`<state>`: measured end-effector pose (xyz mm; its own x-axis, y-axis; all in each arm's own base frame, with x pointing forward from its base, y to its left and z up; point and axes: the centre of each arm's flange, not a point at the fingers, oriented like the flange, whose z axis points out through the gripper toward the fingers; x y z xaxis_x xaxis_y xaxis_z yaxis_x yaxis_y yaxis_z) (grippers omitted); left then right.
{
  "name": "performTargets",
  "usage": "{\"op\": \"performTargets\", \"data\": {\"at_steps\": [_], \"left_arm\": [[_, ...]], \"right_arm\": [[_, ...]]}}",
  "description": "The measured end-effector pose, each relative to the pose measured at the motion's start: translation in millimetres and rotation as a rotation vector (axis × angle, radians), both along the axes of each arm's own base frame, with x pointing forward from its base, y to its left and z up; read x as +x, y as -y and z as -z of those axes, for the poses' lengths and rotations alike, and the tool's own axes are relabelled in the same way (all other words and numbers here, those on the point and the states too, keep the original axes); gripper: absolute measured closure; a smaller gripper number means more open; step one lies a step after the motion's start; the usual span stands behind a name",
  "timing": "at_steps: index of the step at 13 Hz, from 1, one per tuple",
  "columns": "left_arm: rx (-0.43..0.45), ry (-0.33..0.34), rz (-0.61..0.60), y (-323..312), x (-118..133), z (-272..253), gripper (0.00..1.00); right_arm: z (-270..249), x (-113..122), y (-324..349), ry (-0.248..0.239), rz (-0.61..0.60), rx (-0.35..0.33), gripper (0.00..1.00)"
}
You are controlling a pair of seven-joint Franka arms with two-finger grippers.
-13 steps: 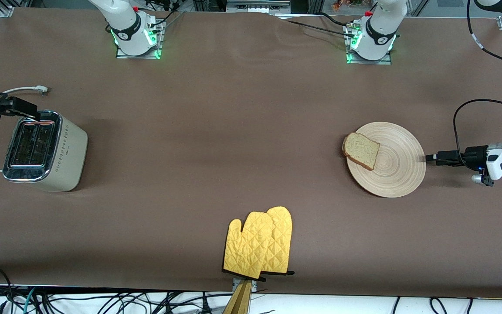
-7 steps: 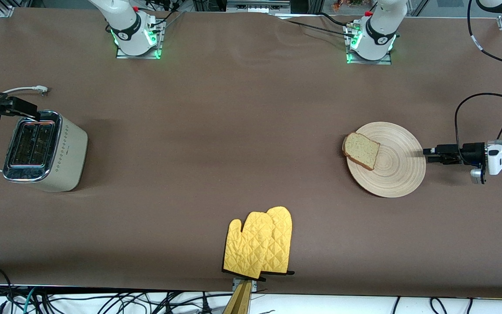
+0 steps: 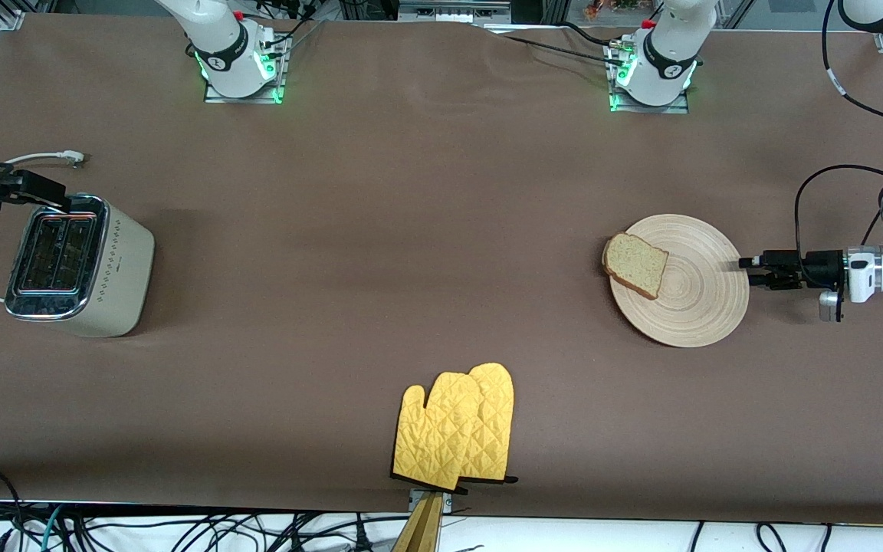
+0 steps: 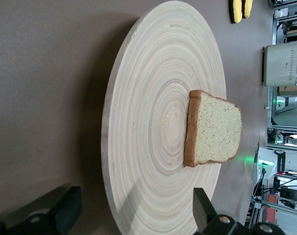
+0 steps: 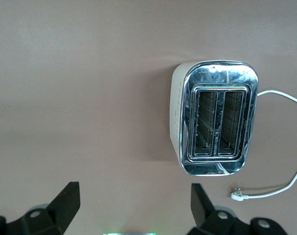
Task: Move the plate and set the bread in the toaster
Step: 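Grasp the wooden plate rim with the left gripper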
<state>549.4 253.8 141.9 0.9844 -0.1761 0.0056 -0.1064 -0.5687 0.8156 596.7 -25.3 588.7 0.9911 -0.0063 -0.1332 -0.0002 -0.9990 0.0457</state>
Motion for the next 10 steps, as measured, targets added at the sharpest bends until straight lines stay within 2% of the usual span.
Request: {"op": "performTargets", "data": {"at_steps": [6,7,8,9,10], "left_arm": [[-0.051,0.02,0.006,12.4,2.2,10.4,0.04],[-0.059,0.025,0.009,13.4,1.4,13.8,0.1],[-0.064,0.025,0.007,14.1,0.9,16.0,0.1],[-0.067,0.025,0.009,14.7,0.5,17.8,0.17],[-0.07,0.03,0.014,15.3,0.2,19.4,0.18]], "right_arm": [[0.7,0.3,0.0,-0.001,0.0,0.0,0.0],[0.9,0.4,0.0,-0.001,0.0,0.0,0.0],[0.9,0.4,0.0,-0.002,0.0,0.0,0.0],[0.9,0.4,0.0,-0.002,0.0,0.0,0.0],[1.0,0.4,0.1,-0.002,0.0,0.0,0.0]]}}
